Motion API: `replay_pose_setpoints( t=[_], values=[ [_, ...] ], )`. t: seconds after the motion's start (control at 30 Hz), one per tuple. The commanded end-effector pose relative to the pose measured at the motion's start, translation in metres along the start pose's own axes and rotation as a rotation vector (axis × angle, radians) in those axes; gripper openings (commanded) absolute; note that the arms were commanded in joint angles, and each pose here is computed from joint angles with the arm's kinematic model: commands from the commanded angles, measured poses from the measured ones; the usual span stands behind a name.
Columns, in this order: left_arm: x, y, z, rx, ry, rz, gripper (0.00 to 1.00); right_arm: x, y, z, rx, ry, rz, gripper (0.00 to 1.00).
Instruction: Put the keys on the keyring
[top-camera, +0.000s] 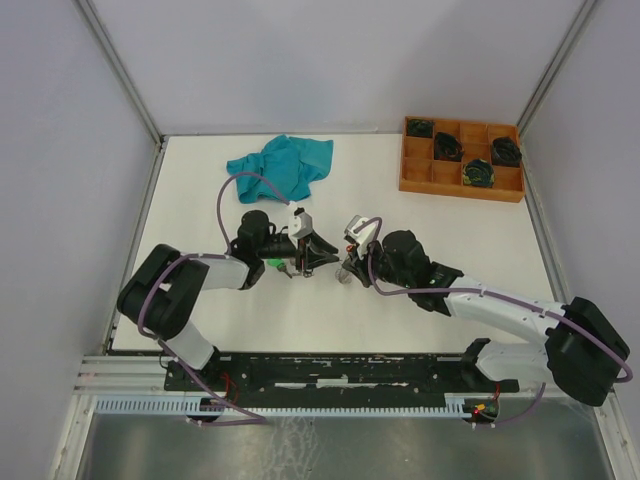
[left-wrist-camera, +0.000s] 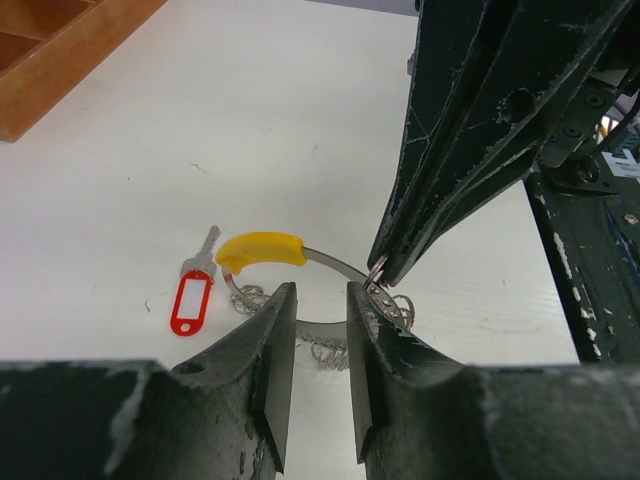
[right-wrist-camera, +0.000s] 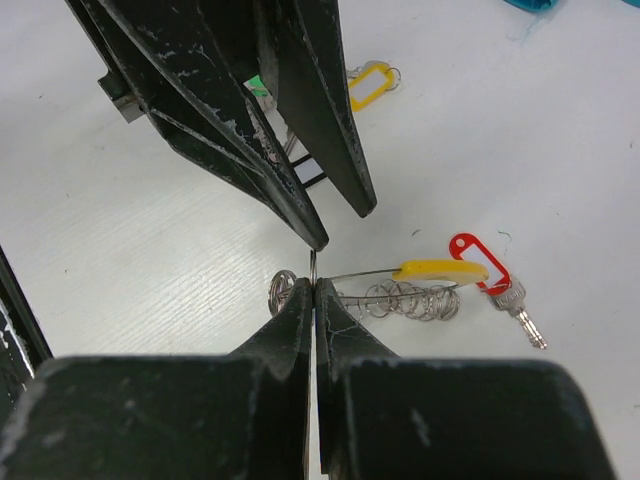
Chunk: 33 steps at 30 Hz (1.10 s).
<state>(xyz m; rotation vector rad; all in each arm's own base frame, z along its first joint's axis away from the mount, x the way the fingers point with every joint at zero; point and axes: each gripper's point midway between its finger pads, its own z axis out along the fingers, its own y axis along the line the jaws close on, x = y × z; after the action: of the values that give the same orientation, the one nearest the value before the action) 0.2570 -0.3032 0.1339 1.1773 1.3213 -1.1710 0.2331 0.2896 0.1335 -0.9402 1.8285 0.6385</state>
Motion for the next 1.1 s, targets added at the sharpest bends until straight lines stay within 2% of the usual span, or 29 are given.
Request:
replay_pose_setpoints(
  t=[0.0,0.27,0.63,1.07],
  values=[
    [-0.008,-0.006,0.003,0.082,-0.021,0.069,0.33,-0.027,-0.002,0.004,0.0,-0.088,-0.027,0.01],
    [-0.008,-0.013,0.003,0.12,-0.021,0.052,0.3,-0.026,-0.004,0.005,0.012,-0.093,-0.029,0.01],
    [-0.005,-0.006,-0.009,0.075,0.014,0.058,0.32,-0.027,-0.007,0.003,0.028,-0.1,-0.03,0.01],
    [-0.015,-0.021,0.005,0.152,-0.01,0.038,0.3,-0.027,-0.001,0.008,-0.006,-0.099,-0.024,0.01]
  ],
)
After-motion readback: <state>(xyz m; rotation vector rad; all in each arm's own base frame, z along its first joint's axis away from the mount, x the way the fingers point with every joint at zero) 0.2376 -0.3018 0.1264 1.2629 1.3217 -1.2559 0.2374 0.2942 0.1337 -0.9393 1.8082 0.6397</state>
